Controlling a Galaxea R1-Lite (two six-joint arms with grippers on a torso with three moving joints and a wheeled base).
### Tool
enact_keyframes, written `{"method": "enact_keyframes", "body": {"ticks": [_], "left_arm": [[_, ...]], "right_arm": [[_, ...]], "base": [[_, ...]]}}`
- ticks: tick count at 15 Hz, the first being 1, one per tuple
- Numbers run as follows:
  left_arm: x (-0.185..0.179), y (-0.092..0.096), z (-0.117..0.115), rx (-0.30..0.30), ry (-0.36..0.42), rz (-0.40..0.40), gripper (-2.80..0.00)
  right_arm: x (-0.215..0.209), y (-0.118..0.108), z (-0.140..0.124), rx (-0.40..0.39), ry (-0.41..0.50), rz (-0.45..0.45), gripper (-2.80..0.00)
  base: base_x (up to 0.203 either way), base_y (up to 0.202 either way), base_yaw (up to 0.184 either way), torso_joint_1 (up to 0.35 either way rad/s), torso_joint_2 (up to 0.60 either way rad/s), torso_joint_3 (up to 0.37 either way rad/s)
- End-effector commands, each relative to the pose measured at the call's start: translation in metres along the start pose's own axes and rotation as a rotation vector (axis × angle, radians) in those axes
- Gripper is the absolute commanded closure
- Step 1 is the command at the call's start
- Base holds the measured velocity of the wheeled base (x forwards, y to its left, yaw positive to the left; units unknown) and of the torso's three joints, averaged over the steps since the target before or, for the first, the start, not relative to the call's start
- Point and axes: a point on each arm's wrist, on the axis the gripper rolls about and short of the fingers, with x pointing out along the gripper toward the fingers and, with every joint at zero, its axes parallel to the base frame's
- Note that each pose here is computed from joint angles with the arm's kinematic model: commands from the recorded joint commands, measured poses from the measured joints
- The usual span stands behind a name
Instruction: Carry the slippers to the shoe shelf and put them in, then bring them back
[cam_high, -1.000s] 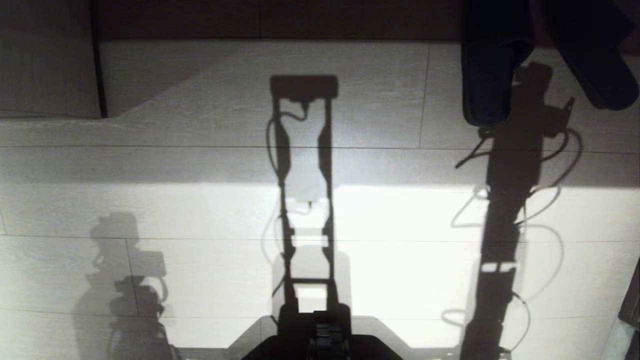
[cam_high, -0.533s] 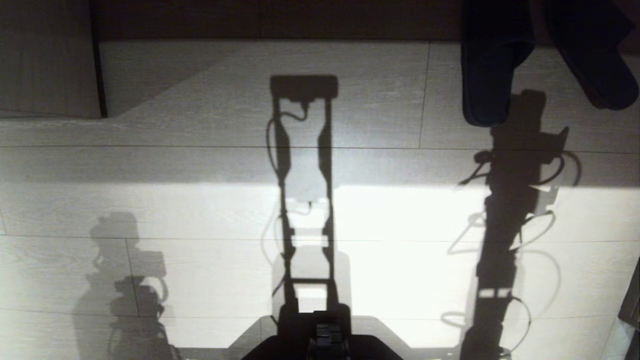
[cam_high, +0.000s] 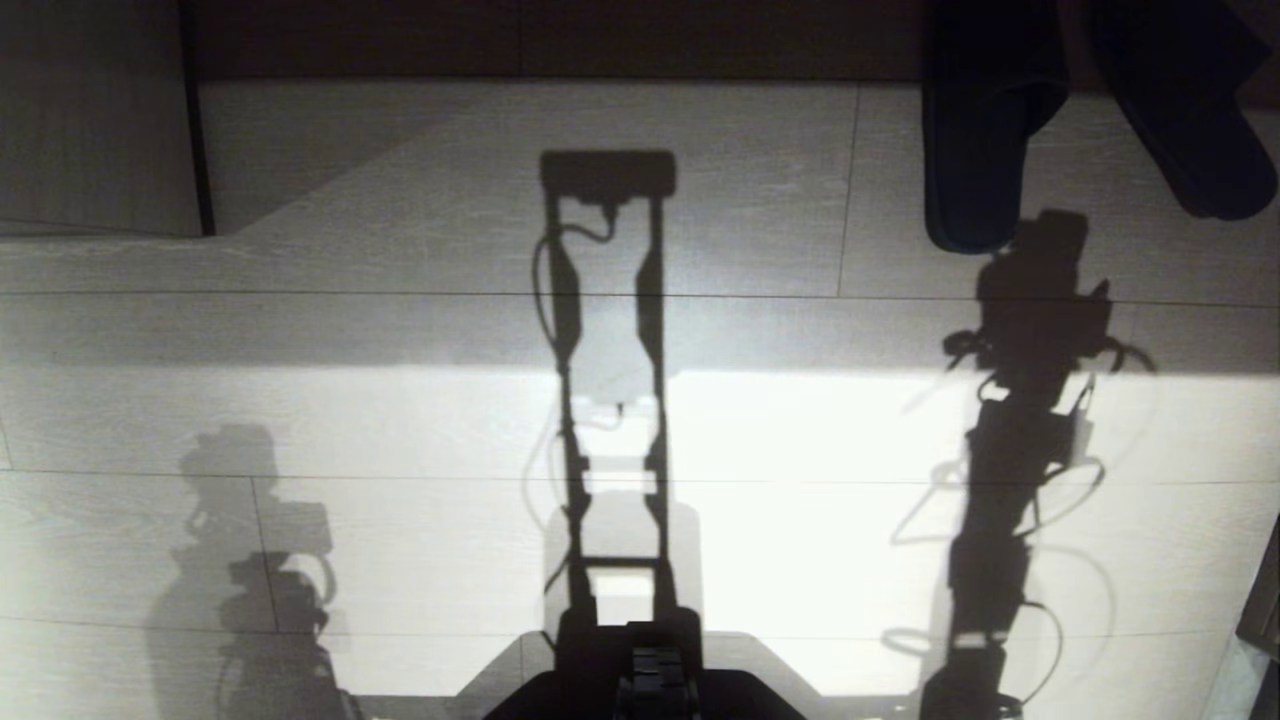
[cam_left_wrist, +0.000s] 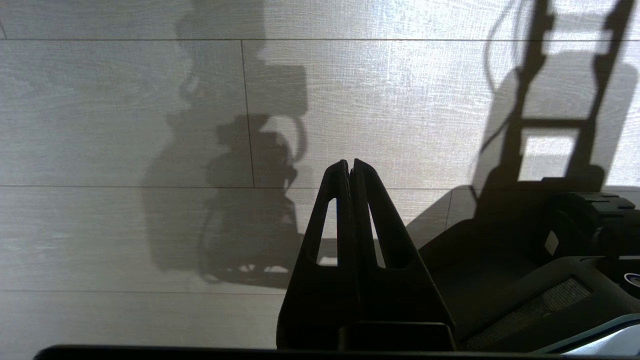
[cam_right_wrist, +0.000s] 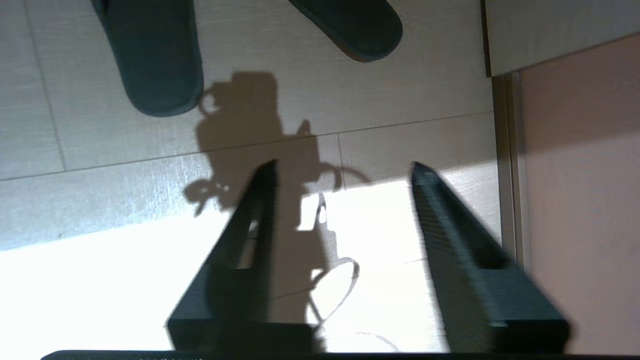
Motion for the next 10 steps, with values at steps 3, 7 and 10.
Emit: {"method": "enact_keyframes", "body": {"ticks": [3,7,10], "left_arm": [[0.0,0.0,0.0,0.0,0.0,-0.001,0.0],[0.0,0.0,0.0,0.0,0.0,0.0,0.0],[0.0,0.0,0.0,0.0,0.0,0.0,0.0]], "right_arm": [[-0.032,-0.01,-0.006,-0.017,0.073,0.017,0.0],[-0.071,-0.024,-0.022,-0.026,0.07,0.035,0.0],[-0.102,-0.034,-0.052,-0.054,0.085,0.089,0.0]], "base": [[0.0,0.0,0.0,0.0,0.0,0.0],[0.0,0.0,0.0,0.0,0.0,0.0],[0.0,0.0,0.0,0.0,0.0,0.0]]}}
